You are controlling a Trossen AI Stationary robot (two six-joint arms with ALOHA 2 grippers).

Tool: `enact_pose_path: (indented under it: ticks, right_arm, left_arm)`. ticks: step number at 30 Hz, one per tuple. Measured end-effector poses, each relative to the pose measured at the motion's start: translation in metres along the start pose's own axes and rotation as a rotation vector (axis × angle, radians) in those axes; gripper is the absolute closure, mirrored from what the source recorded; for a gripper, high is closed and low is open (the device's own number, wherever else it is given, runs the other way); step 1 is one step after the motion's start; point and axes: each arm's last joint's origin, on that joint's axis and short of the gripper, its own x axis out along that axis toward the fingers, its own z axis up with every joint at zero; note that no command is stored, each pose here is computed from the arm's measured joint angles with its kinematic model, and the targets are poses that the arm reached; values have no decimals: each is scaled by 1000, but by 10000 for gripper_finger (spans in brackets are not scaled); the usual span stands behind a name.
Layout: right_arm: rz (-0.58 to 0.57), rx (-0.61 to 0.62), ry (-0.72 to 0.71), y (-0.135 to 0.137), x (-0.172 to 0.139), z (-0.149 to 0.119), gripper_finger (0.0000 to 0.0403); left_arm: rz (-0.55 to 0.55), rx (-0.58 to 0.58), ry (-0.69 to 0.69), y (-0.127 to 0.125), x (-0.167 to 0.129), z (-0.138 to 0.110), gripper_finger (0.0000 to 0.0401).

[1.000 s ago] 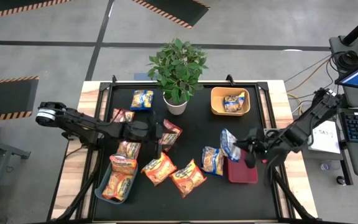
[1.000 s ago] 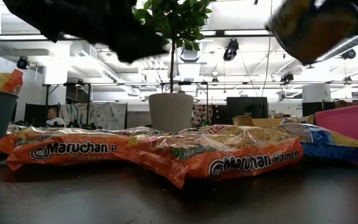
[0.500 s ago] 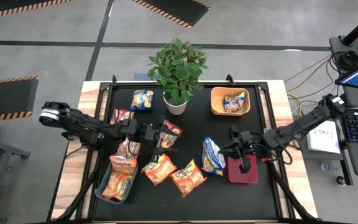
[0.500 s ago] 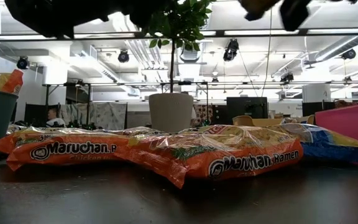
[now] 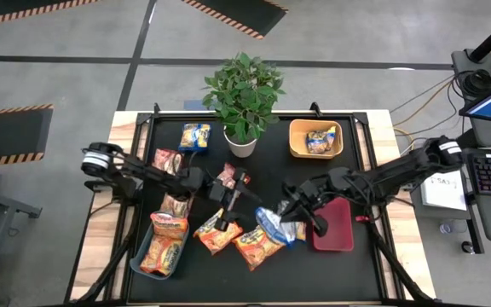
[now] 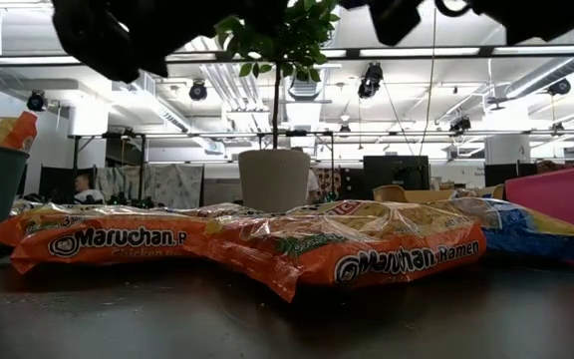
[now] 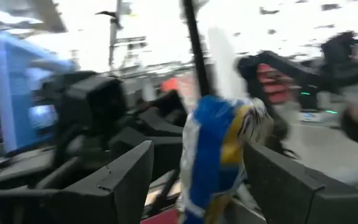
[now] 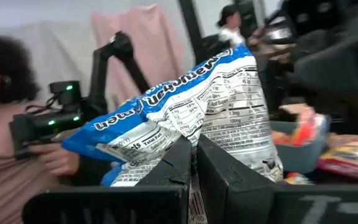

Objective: Sort Maruchan noodles
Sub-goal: Put the blue noodle pack into the yellow bin

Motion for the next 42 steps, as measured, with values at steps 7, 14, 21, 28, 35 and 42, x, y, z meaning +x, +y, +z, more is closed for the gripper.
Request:
enact_pose_path:
  ticks: [7,14,21,28,35,42]
  right_arm:
    - [59,28,41,-10,22,0,394]
    - [25,59,39,-23,29,2,394]
    - [1,56,26,-27,23,9,394]
    - [-59,84,57,-31,12,17,381]
    - [-137,75,69,-29,-8,35,297]
    - [-433,-98,150,-11,-33,43,215]
  left_arm:
    - [-170,0,-31,-1,14,-11,168]
    - [-223,-15,-36,-2,17,-13,174]
    - [-211,-29,-34,0,16,-14,275]
    - [-214,-83,-1,3,10,-19,356]
    - [-151,-86,8,-2,-14,-6,360]
    - [287,-123,64,-7,-63,8,361]
